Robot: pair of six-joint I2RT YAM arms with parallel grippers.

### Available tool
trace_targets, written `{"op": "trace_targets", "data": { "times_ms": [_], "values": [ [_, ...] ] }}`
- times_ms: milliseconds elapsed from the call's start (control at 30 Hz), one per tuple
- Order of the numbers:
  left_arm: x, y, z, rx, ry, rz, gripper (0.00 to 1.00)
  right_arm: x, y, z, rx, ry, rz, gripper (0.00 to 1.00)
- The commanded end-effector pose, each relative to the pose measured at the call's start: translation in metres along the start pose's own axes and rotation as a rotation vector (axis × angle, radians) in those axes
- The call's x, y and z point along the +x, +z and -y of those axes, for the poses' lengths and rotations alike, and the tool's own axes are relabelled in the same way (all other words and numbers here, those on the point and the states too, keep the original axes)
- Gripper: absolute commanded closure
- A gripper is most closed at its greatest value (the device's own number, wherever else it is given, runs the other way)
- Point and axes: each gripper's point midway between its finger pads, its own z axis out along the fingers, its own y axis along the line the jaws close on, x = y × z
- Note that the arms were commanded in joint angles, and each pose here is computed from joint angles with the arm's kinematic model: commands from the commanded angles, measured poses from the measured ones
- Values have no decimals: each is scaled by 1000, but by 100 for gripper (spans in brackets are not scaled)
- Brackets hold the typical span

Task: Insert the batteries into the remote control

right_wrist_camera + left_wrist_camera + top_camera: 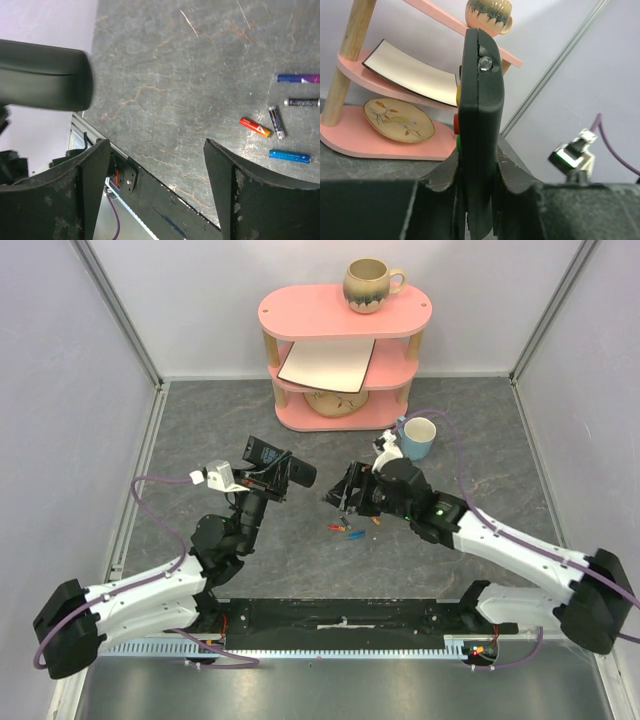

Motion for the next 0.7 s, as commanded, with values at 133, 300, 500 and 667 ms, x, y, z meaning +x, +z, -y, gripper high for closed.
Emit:
{"op": "trace_targets", "data": {
  "times_ms": [133, 300, 500, 667],
  "values": [
    [-1, -16, 9, 15, -217, -124, 98, -46, -59, 0, -16, -174, 265, 14],
    [17, -35, 43, 184, -296, -349, 98, -55, -79, 29, 61, -222, 381, 14],
    [31, -55, 69, 373, -336, -527, 98, -65, -82, 48, 147, -277, 443, 12],
    [30, -54, 72, 496, -373, -548, 98, -63, -75, 53, 178, -301, 428, 10]
  ]
}}
